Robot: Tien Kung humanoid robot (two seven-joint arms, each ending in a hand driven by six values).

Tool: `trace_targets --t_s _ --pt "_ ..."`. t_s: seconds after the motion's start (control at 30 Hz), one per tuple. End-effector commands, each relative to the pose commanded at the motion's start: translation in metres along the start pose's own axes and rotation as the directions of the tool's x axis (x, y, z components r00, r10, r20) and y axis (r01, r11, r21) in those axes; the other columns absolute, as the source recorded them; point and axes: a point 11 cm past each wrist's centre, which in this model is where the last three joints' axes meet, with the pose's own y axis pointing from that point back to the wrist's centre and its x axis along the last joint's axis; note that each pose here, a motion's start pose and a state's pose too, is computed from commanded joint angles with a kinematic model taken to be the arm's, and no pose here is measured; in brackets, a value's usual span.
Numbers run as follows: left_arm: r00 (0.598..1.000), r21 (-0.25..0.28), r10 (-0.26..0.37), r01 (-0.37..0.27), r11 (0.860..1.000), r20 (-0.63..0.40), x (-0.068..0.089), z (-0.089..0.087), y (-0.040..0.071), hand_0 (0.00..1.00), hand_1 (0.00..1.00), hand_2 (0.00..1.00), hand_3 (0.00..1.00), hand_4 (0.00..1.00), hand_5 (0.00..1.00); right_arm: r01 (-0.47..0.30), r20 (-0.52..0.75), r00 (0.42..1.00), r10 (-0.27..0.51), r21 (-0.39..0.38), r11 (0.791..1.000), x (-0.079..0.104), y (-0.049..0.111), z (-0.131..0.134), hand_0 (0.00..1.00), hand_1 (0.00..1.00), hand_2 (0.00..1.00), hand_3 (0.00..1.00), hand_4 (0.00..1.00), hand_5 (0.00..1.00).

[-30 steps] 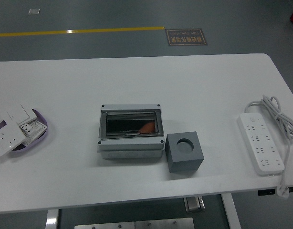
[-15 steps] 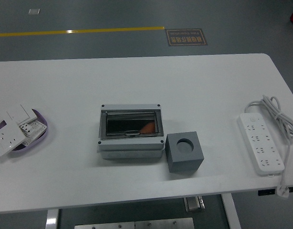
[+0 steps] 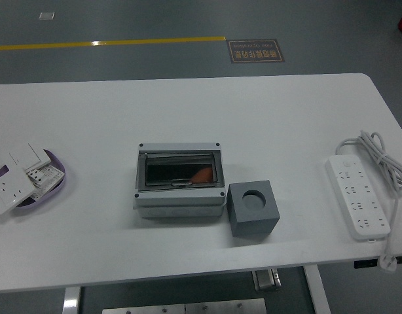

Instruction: Pick up the cylinder from the cube,place it in the box,flap close box

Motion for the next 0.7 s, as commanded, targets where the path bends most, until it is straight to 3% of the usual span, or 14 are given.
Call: trace_targets --t_s 0.7 --pt "1.000 -0.001 0.007 -0.007 1.000 0.005 0.0035 0.0029 0.0007 0.637 0.660 0.576 0.631 0.718 0.302 0.013 0.009 1.000 -0.013 0.007 1.000 -0.0044 -0.0012 -0.0002 0.585 0.581 0.640 0.673 0.609 0.325"
